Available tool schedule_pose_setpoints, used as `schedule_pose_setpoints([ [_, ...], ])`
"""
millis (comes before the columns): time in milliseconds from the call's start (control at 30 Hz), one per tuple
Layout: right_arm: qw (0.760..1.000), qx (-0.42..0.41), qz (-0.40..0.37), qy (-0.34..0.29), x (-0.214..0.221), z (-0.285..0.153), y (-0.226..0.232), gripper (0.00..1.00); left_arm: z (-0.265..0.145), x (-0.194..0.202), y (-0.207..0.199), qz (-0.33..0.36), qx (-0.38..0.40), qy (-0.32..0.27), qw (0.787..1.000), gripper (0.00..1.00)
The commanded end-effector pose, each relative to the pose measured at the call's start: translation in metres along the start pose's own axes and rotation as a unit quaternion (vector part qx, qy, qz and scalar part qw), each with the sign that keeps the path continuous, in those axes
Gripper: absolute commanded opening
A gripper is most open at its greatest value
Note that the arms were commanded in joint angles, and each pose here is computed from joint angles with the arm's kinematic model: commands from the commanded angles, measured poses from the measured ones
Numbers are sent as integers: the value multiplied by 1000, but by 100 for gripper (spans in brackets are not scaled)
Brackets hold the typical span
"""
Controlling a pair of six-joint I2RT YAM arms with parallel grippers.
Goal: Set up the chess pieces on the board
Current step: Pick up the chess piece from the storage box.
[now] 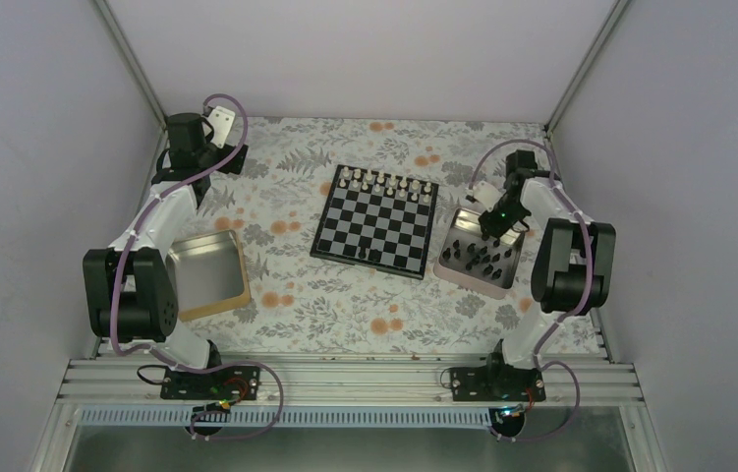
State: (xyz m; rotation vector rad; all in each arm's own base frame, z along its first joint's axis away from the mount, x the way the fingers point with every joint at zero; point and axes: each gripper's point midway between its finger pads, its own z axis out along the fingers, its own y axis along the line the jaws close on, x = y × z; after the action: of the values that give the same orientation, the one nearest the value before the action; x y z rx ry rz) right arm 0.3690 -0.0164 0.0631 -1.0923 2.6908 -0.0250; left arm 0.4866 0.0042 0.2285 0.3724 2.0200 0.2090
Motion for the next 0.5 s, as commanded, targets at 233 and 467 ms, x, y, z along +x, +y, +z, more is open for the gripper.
schedule_pose_setpoints([
  [233,1000,-7,1,-1,7,18,-3,31,-9,-17,6,-3,-7,-19,1000,100],
  [467,1000,-13,2,6,9,25,-2,21,-9,-18,5,-3,-6,-20,1000,100],
])
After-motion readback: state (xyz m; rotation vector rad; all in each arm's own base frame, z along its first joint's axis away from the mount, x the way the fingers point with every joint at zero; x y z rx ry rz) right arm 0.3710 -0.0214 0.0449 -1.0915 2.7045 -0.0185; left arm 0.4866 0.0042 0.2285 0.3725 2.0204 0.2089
